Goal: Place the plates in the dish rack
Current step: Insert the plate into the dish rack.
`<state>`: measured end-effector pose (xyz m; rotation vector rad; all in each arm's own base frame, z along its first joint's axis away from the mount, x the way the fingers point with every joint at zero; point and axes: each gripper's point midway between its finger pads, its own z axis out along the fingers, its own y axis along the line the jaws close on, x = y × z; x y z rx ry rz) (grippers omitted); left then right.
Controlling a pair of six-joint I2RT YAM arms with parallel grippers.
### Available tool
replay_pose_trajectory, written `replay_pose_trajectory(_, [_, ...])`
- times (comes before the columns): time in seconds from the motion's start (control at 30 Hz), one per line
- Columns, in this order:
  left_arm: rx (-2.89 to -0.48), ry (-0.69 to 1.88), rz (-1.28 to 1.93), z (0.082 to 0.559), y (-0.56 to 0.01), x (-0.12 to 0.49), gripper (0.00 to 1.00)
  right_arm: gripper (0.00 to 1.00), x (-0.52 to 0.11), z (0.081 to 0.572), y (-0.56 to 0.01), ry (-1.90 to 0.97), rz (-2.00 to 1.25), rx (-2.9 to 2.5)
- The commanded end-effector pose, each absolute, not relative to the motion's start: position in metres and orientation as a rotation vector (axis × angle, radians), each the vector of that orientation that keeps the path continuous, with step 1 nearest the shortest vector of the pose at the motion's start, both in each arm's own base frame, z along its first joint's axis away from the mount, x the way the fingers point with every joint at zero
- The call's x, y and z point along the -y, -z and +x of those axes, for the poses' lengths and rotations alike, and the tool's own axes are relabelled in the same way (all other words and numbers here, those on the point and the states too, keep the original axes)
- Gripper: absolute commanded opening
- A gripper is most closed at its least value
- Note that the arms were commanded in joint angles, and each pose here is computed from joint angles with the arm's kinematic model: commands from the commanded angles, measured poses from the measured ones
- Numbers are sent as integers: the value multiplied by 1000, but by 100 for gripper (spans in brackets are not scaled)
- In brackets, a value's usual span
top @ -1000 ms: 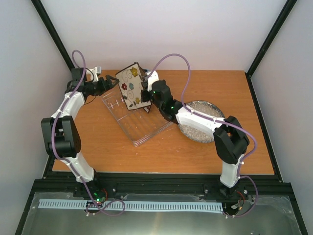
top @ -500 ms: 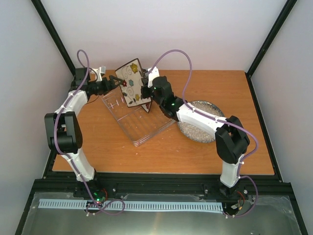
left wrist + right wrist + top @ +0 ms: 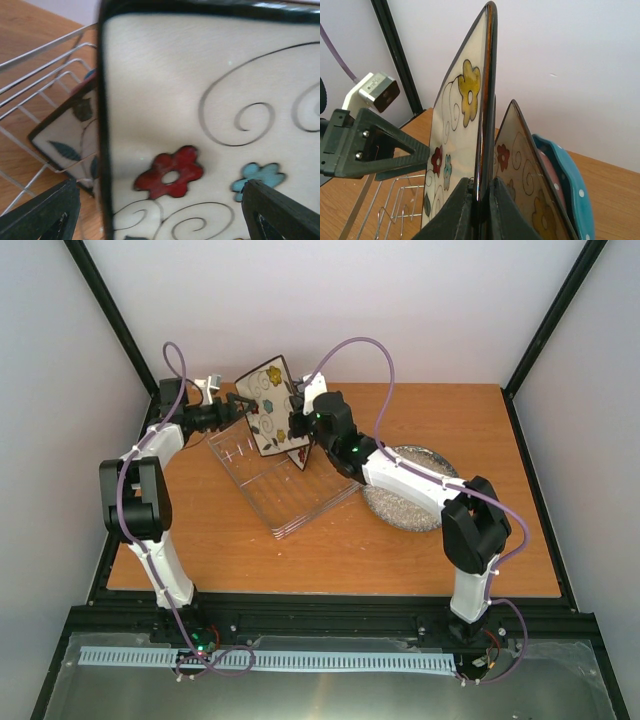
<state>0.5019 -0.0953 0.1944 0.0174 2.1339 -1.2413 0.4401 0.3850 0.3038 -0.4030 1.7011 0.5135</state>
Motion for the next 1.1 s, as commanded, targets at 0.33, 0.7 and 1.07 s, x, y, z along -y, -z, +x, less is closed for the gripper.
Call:
replay_pose_trajectory(0.33, [-2018,1386,241,486,-228,115,89,3,-375,426,-456,-719,-261,-1333])
replay_pose_trajectory(0.7, [-1971,1496,285,487,-223,121,82,3,-376,423,-462,-727,-276,-1339])
replay_pose_trajectory(1.07, [-1895,1511,330,464,-261,125,25,3,-376,419,-466,-760,-275,-1357])
